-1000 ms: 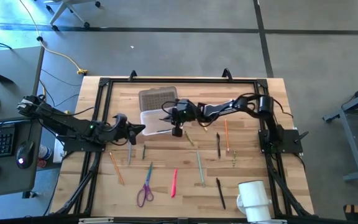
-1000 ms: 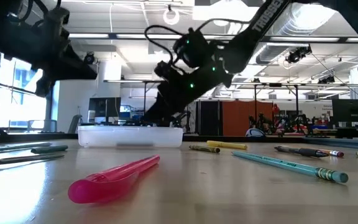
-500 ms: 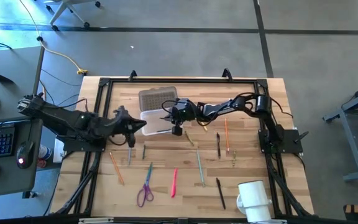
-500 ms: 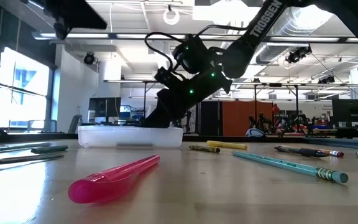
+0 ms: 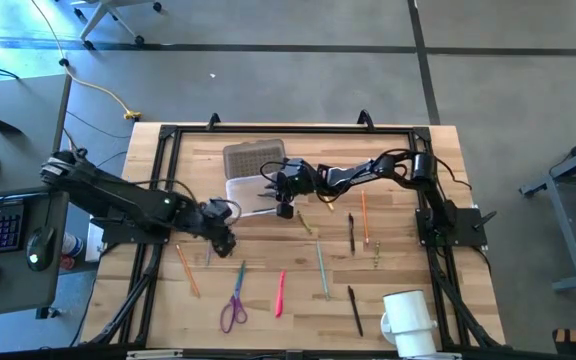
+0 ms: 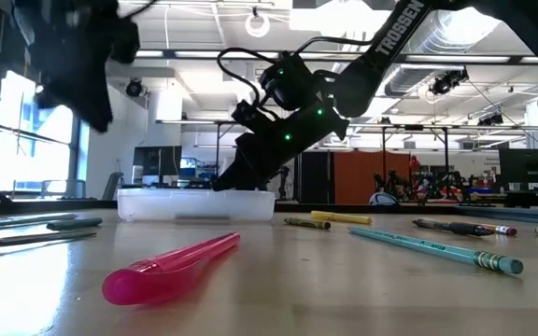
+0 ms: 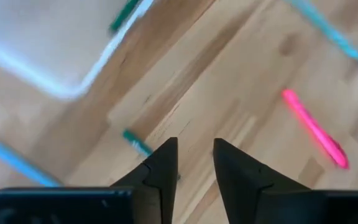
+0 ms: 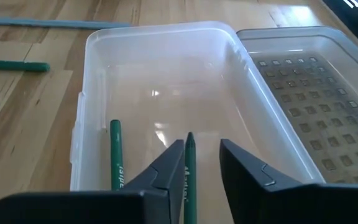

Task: Pick & place school supplies into a supply box
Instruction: Put the green crayon into the transparent supply box

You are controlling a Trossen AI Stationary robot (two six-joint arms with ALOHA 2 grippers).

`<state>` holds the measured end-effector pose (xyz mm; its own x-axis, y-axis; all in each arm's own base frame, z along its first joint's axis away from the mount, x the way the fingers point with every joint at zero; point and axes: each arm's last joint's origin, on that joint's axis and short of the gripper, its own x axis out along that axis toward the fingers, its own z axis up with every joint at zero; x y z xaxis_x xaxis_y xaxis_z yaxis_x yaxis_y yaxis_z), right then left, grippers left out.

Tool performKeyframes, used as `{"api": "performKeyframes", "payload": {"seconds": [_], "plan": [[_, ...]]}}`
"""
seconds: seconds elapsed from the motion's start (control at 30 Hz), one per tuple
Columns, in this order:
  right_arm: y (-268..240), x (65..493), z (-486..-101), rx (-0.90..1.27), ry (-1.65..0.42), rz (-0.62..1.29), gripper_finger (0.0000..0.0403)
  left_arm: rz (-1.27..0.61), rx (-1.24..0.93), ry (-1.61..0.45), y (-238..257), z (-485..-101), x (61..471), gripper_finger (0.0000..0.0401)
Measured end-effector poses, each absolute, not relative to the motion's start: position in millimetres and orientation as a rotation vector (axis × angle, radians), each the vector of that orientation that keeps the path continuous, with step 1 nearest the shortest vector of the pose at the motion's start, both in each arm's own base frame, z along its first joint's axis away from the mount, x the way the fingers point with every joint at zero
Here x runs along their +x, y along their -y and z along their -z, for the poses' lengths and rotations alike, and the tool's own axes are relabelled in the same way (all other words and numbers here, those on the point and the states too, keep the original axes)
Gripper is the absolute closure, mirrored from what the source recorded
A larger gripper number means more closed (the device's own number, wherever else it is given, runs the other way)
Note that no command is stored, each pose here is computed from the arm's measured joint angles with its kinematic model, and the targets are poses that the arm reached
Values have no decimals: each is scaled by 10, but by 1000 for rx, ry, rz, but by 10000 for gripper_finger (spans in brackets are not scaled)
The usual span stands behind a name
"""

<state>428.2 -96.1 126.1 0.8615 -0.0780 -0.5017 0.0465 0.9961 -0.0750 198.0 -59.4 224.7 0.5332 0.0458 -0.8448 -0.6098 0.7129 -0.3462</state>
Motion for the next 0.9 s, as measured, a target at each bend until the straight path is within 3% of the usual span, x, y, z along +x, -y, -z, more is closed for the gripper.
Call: {"api": "performKeyframes", "payload": {"seconds": [0.1, 0.43, 0.9], "plan": [[961, 4282, -1262, -61, -529, 65, 313, -513, -778, -1010, 636, -2078, 2071, 259], [960, 4282, -1262, -61, -528, 62, 313, -763, -793, -1166, 706, -1509, 2281, 258], [952, 4286, -1270, -57, -518, 43, 319, -761, -733, -1208, 714, -1419, 2305, 263]]}}
